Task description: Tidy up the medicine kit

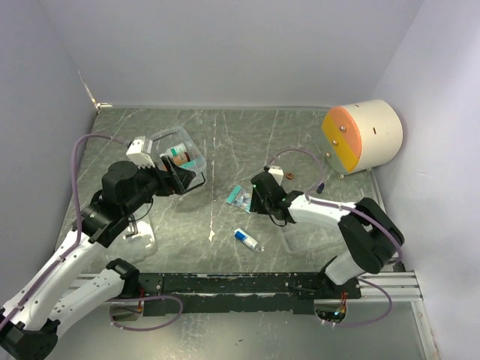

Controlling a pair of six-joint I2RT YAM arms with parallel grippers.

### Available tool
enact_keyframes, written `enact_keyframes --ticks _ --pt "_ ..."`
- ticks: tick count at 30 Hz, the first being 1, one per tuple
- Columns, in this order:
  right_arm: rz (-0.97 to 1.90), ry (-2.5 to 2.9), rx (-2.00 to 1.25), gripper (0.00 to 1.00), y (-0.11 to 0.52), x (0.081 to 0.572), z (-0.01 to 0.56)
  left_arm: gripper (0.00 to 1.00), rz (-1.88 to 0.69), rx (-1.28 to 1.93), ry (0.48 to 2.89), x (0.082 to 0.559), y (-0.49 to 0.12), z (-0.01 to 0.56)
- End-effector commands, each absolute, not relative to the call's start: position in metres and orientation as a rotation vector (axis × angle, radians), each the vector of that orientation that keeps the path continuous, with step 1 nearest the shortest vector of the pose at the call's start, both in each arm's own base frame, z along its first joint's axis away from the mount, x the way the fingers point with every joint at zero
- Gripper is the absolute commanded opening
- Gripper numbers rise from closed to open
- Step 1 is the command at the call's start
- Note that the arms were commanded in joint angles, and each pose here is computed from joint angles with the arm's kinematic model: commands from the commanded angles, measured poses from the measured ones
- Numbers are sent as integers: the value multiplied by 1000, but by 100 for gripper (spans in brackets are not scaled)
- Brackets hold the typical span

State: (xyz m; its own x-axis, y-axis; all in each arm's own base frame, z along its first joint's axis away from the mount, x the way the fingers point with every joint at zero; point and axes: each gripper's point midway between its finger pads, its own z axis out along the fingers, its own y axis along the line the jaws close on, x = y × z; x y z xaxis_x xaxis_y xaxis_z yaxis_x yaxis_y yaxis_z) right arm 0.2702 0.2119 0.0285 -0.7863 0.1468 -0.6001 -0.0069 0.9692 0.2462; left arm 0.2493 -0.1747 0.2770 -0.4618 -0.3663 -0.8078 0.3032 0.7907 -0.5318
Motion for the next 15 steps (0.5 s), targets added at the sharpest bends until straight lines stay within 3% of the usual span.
enact_keyframes --ticks 1,15 --pt "280 2389 79 44 222 299 39 91 -851 -26 1900 242 -185 267" --pt "103 2454 38 43 213 309 14 87 -876 -71 1983 237 -188 231"
